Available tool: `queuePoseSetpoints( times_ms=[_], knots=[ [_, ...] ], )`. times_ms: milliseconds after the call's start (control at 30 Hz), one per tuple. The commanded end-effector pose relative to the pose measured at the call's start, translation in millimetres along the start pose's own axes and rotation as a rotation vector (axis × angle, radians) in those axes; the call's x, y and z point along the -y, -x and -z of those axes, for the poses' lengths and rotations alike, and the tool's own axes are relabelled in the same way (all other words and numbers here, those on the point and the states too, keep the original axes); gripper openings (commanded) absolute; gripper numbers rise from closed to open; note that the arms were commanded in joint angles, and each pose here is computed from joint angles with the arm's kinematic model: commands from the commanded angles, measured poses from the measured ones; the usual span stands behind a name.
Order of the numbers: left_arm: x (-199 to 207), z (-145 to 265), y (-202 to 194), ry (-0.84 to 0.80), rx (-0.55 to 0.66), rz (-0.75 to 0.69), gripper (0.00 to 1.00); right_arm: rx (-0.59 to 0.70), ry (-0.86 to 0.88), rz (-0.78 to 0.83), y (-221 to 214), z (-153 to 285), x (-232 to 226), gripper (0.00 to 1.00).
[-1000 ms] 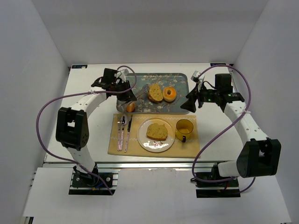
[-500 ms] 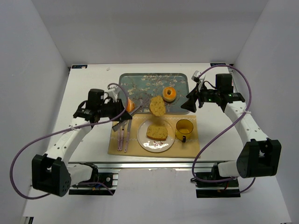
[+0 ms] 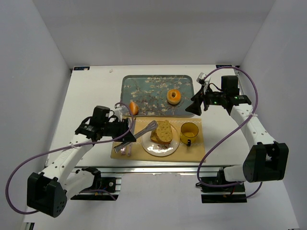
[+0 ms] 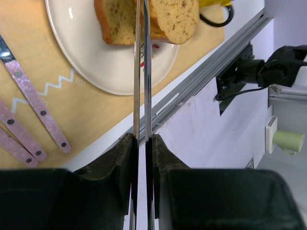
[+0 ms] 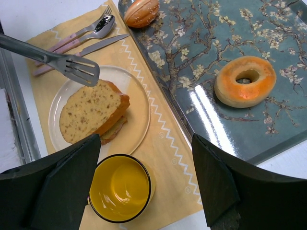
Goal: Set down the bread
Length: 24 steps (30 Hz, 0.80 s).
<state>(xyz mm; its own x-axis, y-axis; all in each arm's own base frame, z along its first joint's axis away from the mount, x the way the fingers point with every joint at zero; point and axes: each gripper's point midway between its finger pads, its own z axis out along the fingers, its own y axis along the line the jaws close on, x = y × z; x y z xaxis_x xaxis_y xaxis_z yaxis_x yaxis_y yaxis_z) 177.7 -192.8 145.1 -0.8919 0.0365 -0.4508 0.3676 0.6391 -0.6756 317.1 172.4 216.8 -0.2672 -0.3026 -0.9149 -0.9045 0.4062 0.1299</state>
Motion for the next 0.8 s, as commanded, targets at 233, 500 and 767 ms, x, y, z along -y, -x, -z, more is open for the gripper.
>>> queuePoseSetpoints(
  times_ms=[233, 500, 767],
  knots=[
    [-6, -4, 5, 0.044, -0.012, -0.027, 0.50, 0.025, -0.003, 0.030, 10, 3, 2, 0.82],
    [3, 13, 37, 0.099, 0.121, -0.065, 0.54, 0.023, -0.001, 0.029, 8, 3, 1, 0.82],
    [-4, 34, 80, 0.242, 0.279, -0.090, 0.39, 0.025, 0.009, 0.027, 7, 2, -1, 0.82]
  ],
)
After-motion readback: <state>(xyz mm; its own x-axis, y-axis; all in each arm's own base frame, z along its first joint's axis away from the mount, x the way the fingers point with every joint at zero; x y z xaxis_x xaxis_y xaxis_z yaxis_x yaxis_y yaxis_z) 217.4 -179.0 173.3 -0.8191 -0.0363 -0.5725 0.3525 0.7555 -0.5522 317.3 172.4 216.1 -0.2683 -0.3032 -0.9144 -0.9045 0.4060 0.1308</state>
